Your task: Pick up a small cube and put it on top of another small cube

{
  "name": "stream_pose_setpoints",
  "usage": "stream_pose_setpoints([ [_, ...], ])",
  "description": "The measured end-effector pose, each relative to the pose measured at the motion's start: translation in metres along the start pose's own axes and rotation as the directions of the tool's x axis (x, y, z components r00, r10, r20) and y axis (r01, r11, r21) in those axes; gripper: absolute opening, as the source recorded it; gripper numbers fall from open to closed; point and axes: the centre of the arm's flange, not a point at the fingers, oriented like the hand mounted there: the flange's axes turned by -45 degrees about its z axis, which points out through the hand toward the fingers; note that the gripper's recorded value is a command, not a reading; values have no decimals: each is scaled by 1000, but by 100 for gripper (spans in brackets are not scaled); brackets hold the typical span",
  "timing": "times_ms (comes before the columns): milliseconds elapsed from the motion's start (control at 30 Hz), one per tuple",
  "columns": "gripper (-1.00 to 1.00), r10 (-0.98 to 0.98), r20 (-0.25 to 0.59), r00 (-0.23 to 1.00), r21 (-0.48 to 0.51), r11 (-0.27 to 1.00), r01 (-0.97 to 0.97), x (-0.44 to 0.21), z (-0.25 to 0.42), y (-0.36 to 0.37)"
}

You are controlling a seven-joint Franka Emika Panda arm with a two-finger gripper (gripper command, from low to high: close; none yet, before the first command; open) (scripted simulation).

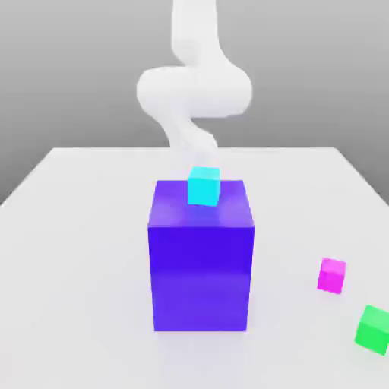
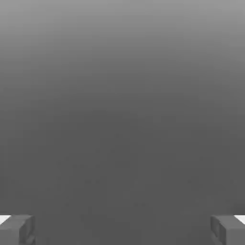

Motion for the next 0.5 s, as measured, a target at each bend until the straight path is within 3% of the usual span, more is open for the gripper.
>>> stream_pose_setpoints([
  [233, 0, -337, 204, 919, 160, 938, 308, -72, 157, -116],
  [500, 0, -686, 309, 659, 401, 722, 563, -232, 256, -227],
])
